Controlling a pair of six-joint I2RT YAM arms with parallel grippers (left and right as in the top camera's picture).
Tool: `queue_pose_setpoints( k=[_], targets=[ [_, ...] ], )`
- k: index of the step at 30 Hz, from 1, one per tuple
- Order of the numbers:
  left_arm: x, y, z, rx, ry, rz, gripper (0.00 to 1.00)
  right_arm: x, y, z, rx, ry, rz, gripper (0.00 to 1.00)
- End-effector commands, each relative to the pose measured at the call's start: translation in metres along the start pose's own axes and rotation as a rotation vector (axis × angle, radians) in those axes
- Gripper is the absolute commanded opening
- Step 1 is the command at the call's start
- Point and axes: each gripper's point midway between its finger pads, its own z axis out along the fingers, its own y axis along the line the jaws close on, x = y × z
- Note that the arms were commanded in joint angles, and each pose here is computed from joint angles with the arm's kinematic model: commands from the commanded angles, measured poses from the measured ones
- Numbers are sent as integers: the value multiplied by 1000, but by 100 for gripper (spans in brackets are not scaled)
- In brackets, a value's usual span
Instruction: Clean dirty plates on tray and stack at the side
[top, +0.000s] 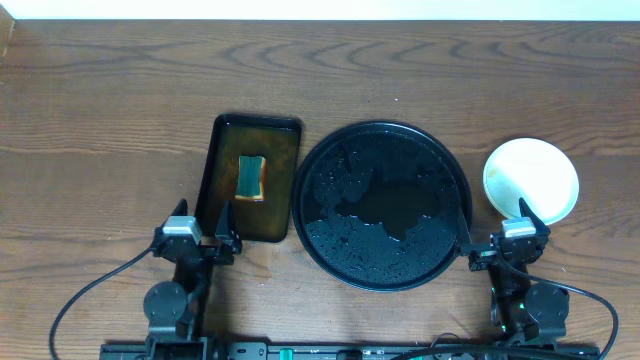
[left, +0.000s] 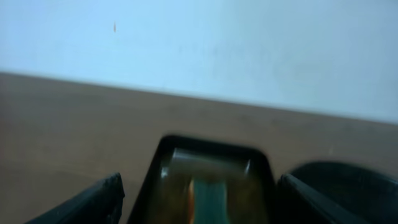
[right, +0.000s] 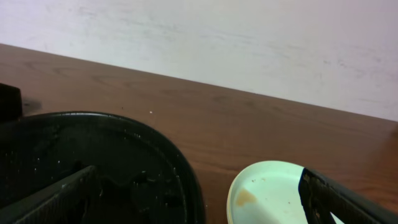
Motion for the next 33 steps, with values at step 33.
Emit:
queue_pose_setpoints(
  k=[33],
  targets=[
    [17,5,0,-21,67,29,79,2,1,0,-2,4,-7,99]
  ],
)
